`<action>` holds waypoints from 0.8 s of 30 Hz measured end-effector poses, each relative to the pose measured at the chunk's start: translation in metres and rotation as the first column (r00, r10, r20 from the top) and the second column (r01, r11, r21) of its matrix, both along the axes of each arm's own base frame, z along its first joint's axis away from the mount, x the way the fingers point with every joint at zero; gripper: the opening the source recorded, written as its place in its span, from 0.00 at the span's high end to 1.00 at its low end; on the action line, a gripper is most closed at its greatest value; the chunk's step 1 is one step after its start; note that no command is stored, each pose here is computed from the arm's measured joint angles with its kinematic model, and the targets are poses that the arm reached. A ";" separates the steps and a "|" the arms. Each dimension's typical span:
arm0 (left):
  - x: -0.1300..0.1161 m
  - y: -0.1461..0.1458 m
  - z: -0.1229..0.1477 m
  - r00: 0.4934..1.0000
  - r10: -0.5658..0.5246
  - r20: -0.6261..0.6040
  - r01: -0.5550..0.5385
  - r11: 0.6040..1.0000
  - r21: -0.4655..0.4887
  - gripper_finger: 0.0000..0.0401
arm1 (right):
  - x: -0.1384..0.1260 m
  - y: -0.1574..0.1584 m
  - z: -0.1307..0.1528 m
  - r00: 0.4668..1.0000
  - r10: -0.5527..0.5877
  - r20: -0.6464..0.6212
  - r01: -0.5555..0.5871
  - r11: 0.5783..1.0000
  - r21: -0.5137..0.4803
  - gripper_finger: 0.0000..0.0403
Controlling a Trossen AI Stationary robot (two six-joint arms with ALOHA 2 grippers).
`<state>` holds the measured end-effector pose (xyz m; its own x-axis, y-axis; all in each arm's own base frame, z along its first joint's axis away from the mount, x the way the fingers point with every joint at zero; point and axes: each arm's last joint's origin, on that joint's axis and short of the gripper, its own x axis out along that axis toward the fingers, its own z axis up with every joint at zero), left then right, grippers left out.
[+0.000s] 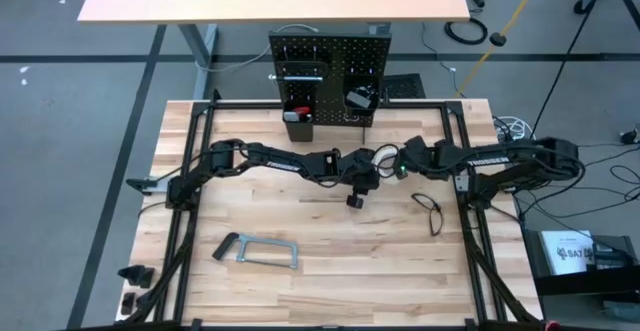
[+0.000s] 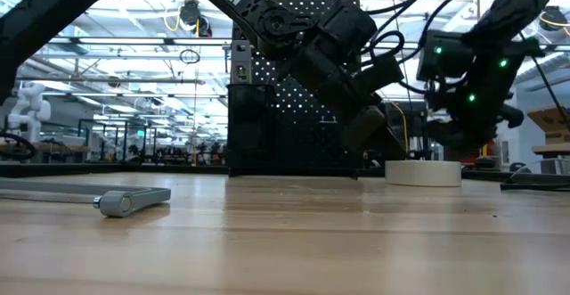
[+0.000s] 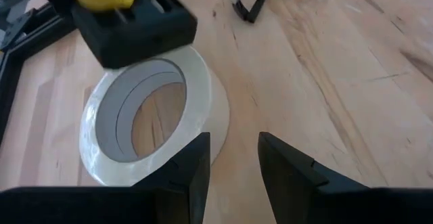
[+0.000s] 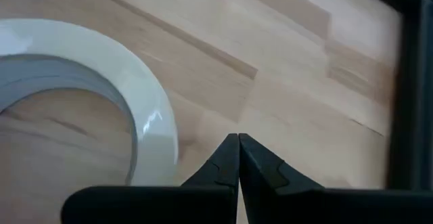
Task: Hang tools onto peg board
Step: Hang the white tape on the black peg board
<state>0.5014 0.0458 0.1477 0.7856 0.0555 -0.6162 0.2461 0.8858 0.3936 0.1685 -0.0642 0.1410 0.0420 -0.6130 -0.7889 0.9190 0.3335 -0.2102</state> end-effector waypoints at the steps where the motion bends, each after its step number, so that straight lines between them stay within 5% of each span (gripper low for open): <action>1: 0.000 0.000 0.000 1.000 0.000 -0.003 0.000 1.000 0.000 0.68 | 0.001 -0.002 -0.003 1.000 0.008 0.004 -0.008 1.000 0.006 1.00; 13: -0.003 0.001 -0.003 0.998 -0.016 -0.056 0.019 0.998 0.053 0.68 | 0.012 -0.004 -0.007 0.971 0.178 0.162 -0.200 0.971 0.131 1.00; 24: -0.014 0.001 -0.003 0.983 -0.023 -0.184 0.028 0.999 0.022 0.68 | 0.024 0.004 -0.004 0.907 0.347 0.239 -0.383 0.915 0.127 1.00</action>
<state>0.4873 0.0464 0.1449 0.6603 0.0538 -0.7491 0.3386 0.8690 0.3609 0.1928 -0.0603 0.1371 0.4108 -0.3829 -0.8274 0.7423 0.6674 0.0597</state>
